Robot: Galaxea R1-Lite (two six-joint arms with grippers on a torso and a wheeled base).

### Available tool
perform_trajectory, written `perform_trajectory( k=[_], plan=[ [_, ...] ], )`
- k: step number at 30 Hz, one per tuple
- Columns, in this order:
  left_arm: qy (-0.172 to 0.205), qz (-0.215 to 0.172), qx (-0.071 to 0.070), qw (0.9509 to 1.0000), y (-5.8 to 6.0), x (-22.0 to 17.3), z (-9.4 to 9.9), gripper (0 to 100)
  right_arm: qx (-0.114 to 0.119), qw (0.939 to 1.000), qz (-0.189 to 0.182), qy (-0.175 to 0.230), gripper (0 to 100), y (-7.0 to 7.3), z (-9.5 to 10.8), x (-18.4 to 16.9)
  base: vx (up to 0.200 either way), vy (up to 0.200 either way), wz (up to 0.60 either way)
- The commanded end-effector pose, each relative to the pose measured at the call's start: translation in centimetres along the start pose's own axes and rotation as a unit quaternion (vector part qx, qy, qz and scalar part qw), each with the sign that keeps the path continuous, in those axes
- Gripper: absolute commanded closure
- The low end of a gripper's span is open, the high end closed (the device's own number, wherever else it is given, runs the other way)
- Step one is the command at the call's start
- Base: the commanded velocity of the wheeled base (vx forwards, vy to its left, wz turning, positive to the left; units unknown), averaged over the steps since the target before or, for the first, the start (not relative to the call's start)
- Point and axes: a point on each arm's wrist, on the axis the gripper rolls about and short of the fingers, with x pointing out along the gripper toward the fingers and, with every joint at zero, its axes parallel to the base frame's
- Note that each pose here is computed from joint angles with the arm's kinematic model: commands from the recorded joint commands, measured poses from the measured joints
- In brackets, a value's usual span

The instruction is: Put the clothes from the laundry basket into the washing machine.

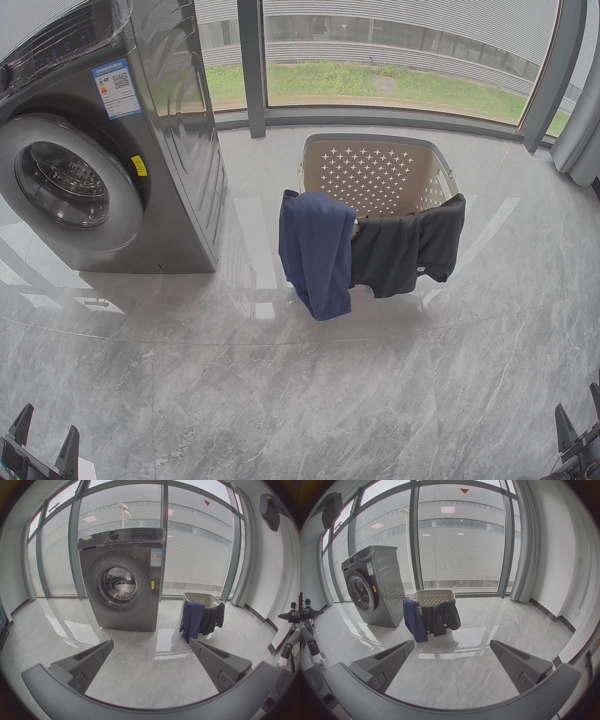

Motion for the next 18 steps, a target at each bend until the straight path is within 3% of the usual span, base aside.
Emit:
perform_trajectory(
  k=[1,4,18],
  plan=[
    [-0.001,-0.001,-0.001,1.0,0.02,-0.02,-0.49,0,0.0,1.0,0.0,0.005,0,0.0,-0.46,0.07,0.0,0.0,0.0],
    [-0.001,-0.001,-0.001,1.0,0.02,-0.02,-0.49,0,0.0,1.0,0.0,0.006,0,0.0,-0.48,0.07,0.0,0.0,0.0],
    [-0.001,0.0,-0.001,1.0,0.02,-0.02,-0.49,0,0.0,1.0,0.0,0.005,0,0.0,-0.46,0.07,0.2,0.0,0.0]
  ],
)
